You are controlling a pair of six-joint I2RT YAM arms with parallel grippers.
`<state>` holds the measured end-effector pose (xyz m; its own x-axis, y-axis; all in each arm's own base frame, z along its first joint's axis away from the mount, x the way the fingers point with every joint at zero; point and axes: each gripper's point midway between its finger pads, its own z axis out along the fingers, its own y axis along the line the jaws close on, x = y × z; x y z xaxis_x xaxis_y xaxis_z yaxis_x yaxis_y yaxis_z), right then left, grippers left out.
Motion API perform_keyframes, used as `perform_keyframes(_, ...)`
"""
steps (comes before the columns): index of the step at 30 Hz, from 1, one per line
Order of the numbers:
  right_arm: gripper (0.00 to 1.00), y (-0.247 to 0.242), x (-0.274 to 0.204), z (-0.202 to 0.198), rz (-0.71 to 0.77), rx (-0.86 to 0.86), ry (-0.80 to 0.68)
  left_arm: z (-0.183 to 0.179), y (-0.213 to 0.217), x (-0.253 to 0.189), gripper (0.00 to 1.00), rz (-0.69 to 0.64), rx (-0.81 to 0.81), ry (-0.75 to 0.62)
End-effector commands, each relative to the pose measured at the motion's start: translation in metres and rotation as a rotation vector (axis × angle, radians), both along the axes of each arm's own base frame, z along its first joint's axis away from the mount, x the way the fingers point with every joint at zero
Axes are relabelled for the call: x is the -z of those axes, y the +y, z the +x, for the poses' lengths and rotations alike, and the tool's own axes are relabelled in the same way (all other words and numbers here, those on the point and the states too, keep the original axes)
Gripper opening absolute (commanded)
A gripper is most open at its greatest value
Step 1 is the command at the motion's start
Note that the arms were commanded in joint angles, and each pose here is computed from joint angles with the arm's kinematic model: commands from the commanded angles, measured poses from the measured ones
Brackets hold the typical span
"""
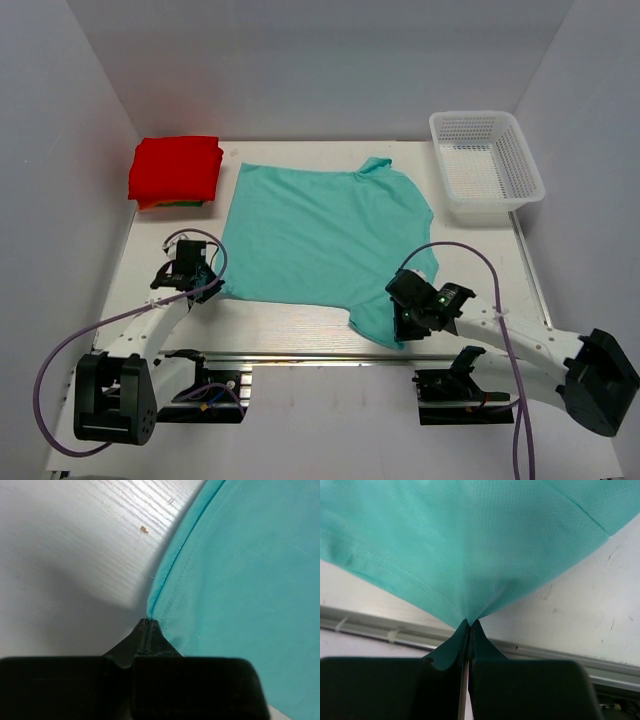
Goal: Fold and stack the t-shirts
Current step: Grap the side of the flattened tshirt closest away from the robot with both arms, then fold the flattened tshirt in 1/3 of the way
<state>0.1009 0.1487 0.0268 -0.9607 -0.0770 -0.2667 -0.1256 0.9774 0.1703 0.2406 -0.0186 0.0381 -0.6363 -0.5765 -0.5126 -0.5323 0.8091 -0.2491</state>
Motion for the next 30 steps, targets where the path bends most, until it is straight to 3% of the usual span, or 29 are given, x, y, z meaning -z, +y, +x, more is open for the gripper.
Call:
perform_keyframes(1,0.0,-0.006,-0.011,-0.019,0.024,0.012,0.049,-0.003,-0.001,-0.013,0.0,-0.01,0.0,-0.007)
perform_keyframes(11,0.0,0.008,-0.021,-0.017,0.105,-0.06,0.028,-0.011,0.001,-0.029,0.0,-0.032,-0.049,-0.047)
perform_keyframes(17,0.0,0.018,-0.043,0.037,0.1,0.051,-0.181,0.025,-0.026,-0.049,0.0,-0.139,0.06,-0.187)
perform_keyframes(24,0.0,-0.004,-0.068,0.086,0.003,0.225,-0.384,0.06,-0.026,-0.061,0.0,-0.126,0.05,-0.198)
perform_keyframes(30,0.0,-0.004,-0.093,0.132,-0.031,0.264,-0.482,0.102,-0.025,-0.071,0.0,-0.117,0.016,-0.199)
